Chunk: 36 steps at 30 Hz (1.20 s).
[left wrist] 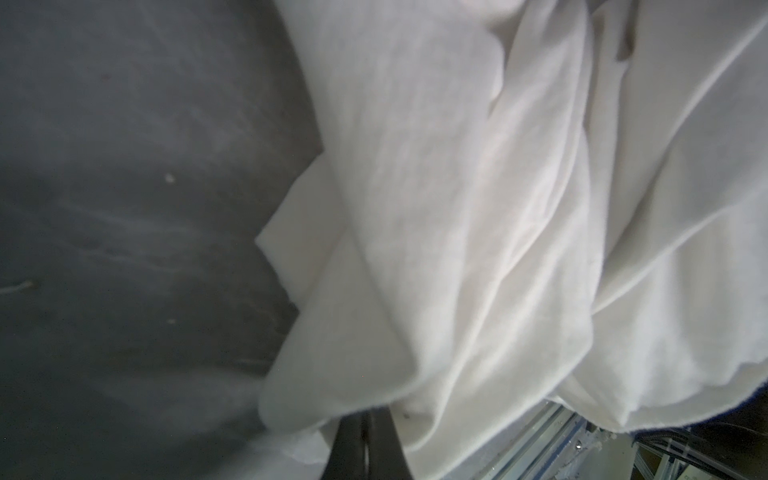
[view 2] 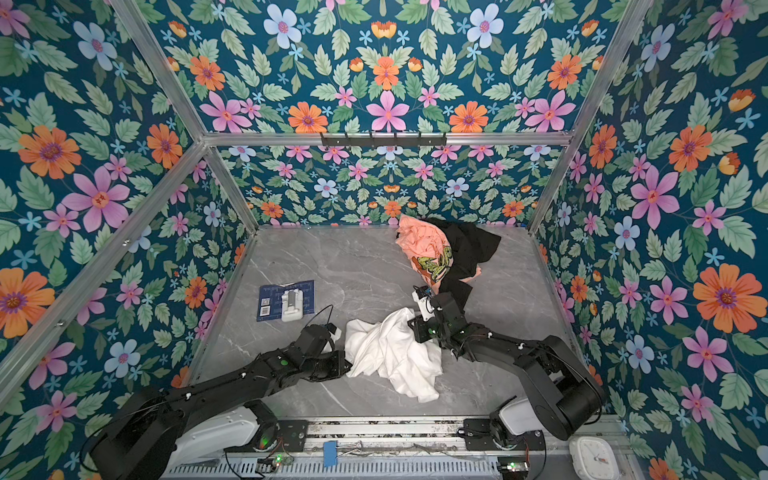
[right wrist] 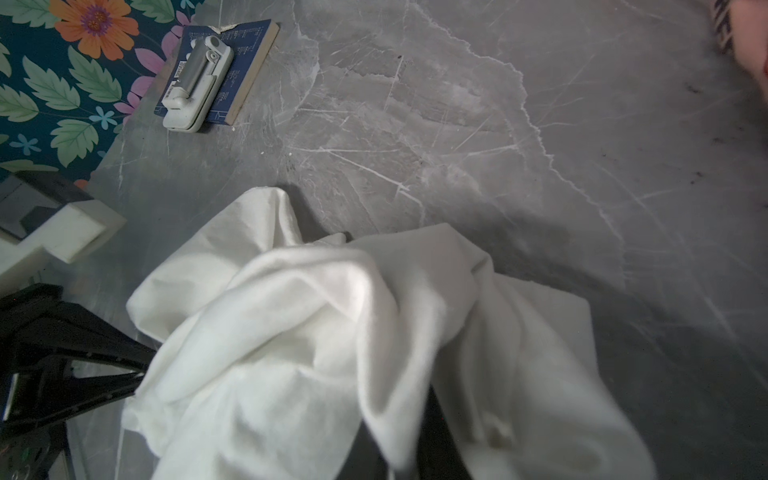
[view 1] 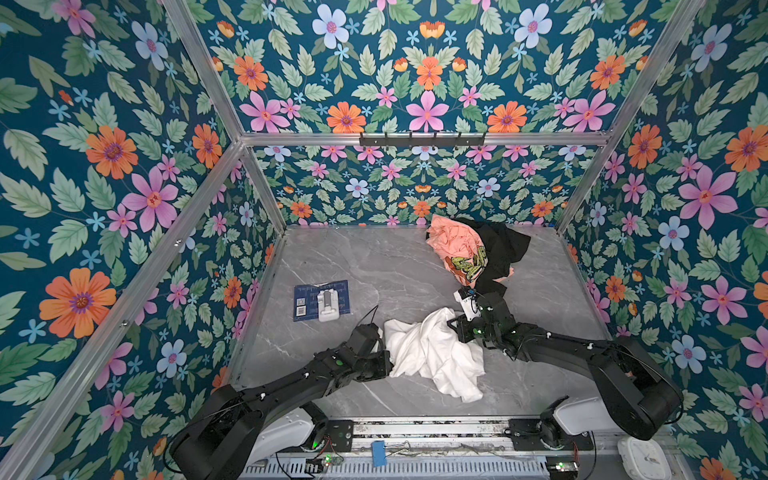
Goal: Pick out a specific cloth from the pile
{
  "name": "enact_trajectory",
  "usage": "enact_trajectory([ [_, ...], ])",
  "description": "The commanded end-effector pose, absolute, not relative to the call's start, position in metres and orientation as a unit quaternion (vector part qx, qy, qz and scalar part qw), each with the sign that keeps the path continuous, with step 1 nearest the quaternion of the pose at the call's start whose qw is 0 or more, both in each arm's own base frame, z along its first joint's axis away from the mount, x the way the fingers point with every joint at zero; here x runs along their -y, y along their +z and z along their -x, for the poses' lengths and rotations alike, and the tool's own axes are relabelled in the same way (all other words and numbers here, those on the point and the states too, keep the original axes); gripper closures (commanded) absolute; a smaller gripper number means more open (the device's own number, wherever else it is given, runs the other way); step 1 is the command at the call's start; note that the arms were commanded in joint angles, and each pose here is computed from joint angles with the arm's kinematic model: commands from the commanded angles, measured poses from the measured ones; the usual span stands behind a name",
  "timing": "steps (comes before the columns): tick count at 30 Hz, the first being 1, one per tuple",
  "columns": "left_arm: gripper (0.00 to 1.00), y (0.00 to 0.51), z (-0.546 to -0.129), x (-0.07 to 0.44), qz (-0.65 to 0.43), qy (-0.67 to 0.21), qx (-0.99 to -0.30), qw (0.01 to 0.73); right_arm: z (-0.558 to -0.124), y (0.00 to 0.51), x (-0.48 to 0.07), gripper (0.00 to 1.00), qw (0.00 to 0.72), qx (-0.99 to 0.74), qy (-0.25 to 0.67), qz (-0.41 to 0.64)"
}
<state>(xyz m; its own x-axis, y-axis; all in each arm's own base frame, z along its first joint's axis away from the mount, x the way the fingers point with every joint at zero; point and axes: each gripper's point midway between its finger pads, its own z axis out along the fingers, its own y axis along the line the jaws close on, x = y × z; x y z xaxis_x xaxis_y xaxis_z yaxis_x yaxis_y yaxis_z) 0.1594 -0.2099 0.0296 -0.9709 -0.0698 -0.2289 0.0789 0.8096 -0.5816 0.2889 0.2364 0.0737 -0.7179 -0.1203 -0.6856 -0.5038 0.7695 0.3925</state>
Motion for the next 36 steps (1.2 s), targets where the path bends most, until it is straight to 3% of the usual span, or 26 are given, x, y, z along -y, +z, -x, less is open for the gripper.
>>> enact_trajectory([
  [1,0.94,0.032,-0.162,0.212,-0.005,-0.315,-0.941,0.125,-0.295,0.080,-0.235,0.80,0.348,-0.878,0.282,0.170],
  [6,0.84,0.035,-0.164,0.211,-0.008,-0.310,-0.941,0.132,-0.295,0.092,-0.231,0.69,0.362,-0.873,0.278,0.172],
  [12,0.63,0.062,-0.178,0.208,-0.036,-0.273,-0.948,0.160,-0.291,0.120,-0.222,0.49,0.386,-0.866,0.267,0.172],
  [19,0.30,0.097,-0.189,0.198,-0.075,-0.229,-0.950,0.200,-0.286,0.160,-0.204,0.29,0.439,-0.848,0.244,0.169],
  [23,0.12,0.114,-0.202,0.190,-0.087,-0.197,-0.948,0.234,-0.288,0.180,-0.190,0.24,0.485,-0.831,0.208,0.179],
  [30,0.10,0.134,-0.228,0.183,-0.086,-0.162,-0.939,0.290,-0.304,0.196,-0.151,0.15,0.562,-0.809,0.110,0.132],
  [36,0.00,0.164,-0.261,0.166,-0.036,-0.152,-0.916,0.369,-0.327,0.192,-0.095,0.14,0.592,-0.803,0.040,0.054],
])
